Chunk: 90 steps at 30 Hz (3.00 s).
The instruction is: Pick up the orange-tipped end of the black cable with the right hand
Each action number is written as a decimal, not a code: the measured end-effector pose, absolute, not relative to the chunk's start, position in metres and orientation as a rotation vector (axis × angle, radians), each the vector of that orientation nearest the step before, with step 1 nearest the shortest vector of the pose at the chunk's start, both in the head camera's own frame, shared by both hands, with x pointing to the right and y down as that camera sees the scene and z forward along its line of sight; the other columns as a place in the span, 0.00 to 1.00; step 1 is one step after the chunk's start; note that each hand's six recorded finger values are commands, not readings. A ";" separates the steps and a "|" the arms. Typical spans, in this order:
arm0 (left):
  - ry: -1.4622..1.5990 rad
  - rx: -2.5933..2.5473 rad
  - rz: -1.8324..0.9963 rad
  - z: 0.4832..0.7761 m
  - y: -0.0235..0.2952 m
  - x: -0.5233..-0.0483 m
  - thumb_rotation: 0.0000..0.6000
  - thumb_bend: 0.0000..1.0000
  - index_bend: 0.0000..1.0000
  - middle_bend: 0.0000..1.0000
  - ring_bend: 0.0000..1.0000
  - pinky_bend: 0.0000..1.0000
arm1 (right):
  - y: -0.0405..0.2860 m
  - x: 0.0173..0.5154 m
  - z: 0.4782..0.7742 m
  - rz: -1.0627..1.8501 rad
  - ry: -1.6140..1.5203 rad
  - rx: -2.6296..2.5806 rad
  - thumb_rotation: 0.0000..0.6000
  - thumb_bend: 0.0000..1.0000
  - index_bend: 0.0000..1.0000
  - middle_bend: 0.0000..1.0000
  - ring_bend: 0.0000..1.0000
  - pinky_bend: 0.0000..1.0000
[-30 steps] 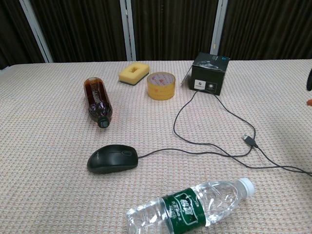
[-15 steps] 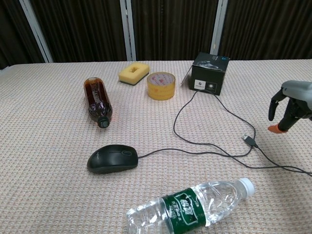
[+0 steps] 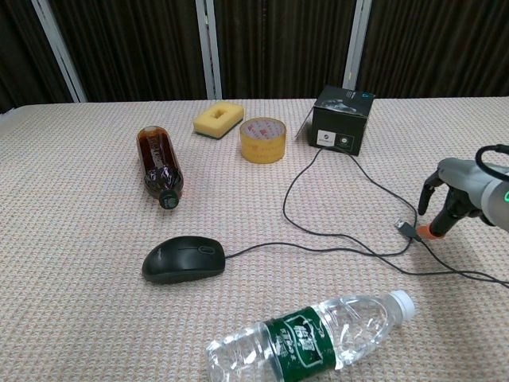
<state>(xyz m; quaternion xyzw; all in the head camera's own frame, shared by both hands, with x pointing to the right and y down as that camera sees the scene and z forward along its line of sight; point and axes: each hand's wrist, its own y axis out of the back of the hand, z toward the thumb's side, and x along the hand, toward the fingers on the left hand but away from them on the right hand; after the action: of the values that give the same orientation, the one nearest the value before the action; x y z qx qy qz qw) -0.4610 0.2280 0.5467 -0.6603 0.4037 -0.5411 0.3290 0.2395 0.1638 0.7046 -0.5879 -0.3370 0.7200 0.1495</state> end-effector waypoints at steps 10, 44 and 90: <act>1.062 -1.725 -1.424 0.546 0.229 -0.463 1.00 0.04 0.00 0.00 0.00 0.00 | 0.167 0.236 0.714 2.080 -0.970 -1.689 1.00 0.29 0.36 1.00 1.00 0.85; 1.073 -1.730 -1.443 0.547 0.228 -0.465 1.00 0.04 0.00 0.00 0.00 0.00 | 0.177 0.218 0.721 2.013 -1.016 -1.731 1.00 0.39 0.58 1.00 1.00 0.85; 1.081 -1.700 -1.477 0.550 0.229 -0.468 1.00 0.04 0.00 0.00 0.00 0.00 | 0.191 0.275 0.651 0.790 -1.956 -2.055 1.00 0.41 0.61 1.00 1.00 0.83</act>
<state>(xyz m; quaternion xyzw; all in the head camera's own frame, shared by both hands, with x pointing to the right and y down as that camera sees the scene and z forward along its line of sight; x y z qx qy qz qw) -0.4677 0.2289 0.5495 -0.6456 0.4106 -0.5610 0.3162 0.2750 0.1913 0.6508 -0.6944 -0.6610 0.2669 0.0984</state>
